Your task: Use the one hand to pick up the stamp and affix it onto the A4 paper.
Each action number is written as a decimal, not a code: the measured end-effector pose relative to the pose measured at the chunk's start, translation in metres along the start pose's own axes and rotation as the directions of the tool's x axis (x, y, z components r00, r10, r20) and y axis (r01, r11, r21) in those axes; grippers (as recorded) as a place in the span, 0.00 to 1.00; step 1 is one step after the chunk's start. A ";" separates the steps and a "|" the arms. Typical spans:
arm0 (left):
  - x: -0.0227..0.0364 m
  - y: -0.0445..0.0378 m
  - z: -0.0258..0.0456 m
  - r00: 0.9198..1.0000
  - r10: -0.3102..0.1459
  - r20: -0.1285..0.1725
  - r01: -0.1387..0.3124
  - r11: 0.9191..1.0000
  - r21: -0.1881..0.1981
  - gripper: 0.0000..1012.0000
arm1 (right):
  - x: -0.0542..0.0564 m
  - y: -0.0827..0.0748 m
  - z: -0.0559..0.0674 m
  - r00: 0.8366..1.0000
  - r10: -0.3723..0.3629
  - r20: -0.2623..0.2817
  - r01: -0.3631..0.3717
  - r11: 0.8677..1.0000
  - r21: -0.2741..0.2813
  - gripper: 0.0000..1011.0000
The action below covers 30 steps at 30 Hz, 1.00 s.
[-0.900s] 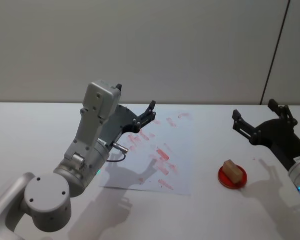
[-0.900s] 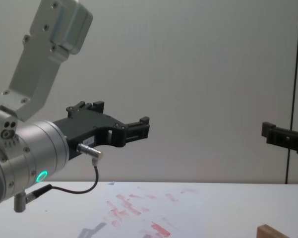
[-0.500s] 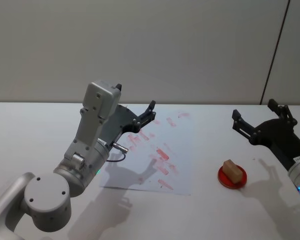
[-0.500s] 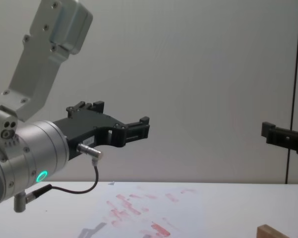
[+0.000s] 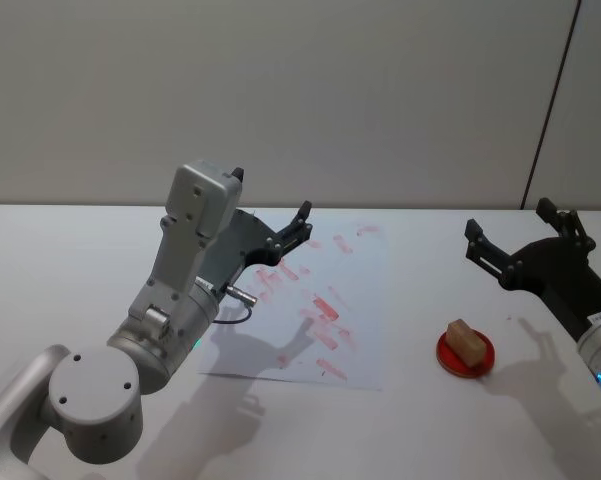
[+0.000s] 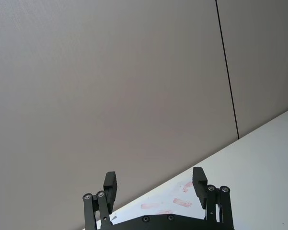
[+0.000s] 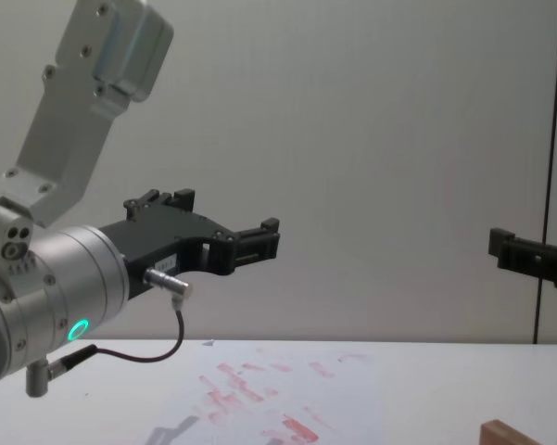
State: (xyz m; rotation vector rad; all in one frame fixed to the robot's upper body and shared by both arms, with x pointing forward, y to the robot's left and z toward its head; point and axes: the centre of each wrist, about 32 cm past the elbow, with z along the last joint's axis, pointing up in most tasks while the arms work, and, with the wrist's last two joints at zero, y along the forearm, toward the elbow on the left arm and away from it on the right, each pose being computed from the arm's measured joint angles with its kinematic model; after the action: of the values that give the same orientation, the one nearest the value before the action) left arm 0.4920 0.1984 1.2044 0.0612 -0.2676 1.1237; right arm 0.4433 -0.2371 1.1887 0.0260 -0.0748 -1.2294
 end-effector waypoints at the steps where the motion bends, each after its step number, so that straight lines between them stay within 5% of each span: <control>1: 0.0000 0.0000 0.0000 1.000 0.000 0.000 0.000 1.000 0.000 0.99 | 0.000 0.000 0.000 1.000 0.000 0.000 0.000 1.000 0.000 0.99; 18: 0.0000 0.0000 0.0000 1.000 0.000 0.000 0.000 1.000 0.000 0.99 | 0.010 -0.005 0.001 1.000 0.006 -0.028 -0.007 1.000 -0.028 0.99; 30: 0.0000 0.0000 0.0000 1.000 0.000 0.000 0.000 1.000 0.000 0.99 | 0.015 -0.021 0.007 0.998 0.009 -0.059 -0.018 0.989 -0.146 0.99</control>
State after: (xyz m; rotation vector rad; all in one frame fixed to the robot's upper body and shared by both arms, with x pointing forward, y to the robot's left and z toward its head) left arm 0.4920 0.1984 1.2044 0.0612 -0.2676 1.1236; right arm 0.4280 -0.2581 1.1950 -0.0668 0.0659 -1.2172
